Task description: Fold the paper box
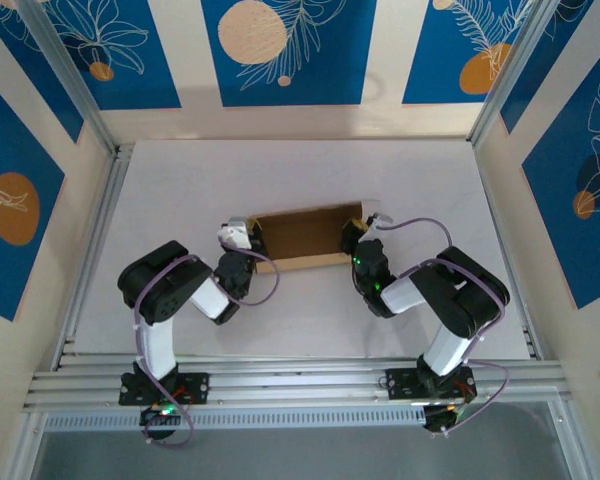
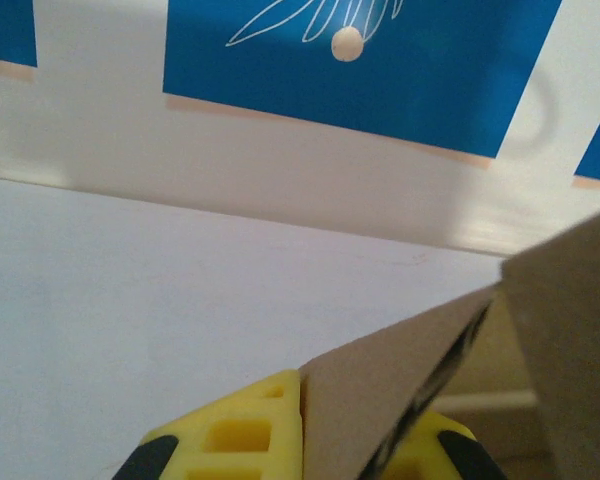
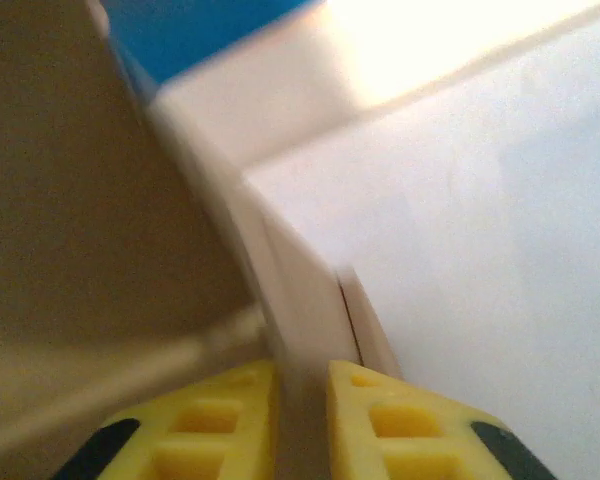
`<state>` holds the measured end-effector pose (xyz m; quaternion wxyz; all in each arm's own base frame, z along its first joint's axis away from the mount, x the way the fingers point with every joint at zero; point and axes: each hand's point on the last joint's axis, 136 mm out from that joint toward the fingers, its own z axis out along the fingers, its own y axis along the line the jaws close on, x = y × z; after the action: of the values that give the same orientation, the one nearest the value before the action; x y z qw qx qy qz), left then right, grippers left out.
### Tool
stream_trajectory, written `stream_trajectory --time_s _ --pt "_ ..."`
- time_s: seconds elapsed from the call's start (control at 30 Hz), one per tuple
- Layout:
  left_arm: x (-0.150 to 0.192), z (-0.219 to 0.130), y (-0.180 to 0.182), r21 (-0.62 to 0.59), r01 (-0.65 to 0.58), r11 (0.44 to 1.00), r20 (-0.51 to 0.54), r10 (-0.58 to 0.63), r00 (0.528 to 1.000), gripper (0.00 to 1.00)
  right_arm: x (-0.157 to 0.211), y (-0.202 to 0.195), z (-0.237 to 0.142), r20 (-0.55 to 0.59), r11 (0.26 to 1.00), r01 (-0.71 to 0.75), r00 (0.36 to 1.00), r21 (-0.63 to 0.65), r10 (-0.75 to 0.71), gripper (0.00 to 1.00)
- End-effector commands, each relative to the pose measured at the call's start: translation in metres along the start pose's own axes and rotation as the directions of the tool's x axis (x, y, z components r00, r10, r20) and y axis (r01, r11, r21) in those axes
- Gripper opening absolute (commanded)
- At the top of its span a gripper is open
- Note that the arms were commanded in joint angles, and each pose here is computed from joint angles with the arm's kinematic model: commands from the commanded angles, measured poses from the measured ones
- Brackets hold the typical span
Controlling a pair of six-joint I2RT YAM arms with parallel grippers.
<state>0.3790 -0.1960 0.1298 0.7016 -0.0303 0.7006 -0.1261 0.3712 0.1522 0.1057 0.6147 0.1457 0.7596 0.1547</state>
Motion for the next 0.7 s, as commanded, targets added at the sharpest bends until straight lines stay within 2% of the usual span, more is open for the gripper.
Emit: stream_trajectory --time_s 0.0,0.2,0.33,0.4,0.5,0.57,0.67 --pt "0.068 -0.018 0.031 -0.061 -0.216 0.974 -0.219 0.198 0.955 0.00 0.019 -0.005 -0.009 -0.107 0.999 0.036 0.994 -0.004 -0.036 0.32" --pt "0.071 -0.017 0.029 -0.039 -0.266 0.963 -0.226 0.251 0.941 0.00 -0.016 0.001 -0.018 -0.089 0.998 -0.017 0.996 -0.065 0.011 0.60" --pt "0.072 -0.015 0.025 -0.014 -0.289 0.957 -0.226 0.278 0.934 0.00 -0.034 -0.001 -0.036 -0.081 0.994 -0.091 0.993 -0.068 0.085 0.66" --pt "0.074 -0.015 0.024 -0.006 -0.296 0.955 -0.230 0.287 0.930 0.00 -0.046 0.003 -0.051 -0.095 0.990 -0.112 0.990 -0.087 0.103 0.64" --pt "0.076 -0.014 0.023 0.000 -0.306 0.952 -0.233 0.297 0.926 0.00 -0.070 0.018 -0.078 -0.122 0.987 -0.088 0.990 -0.133 0.072 0.55" --pt "0.078 -0.013 0.020 0.014 -0.310 0.951 -0.232 0.305 0.924 0.00 -0.084 0.022 -0.090 -0.210 0.991 -0.085 0.976 -0.103 0.062 0.45" --pt "0.081 -0.012 0.018 0.031 -0.318 0.948 -0.236 0.316 0.919 0.00 -0.120 0.049 -0.093 -0.203 0.987 -0.007 0.979 -0.163 -0.026 0.31"
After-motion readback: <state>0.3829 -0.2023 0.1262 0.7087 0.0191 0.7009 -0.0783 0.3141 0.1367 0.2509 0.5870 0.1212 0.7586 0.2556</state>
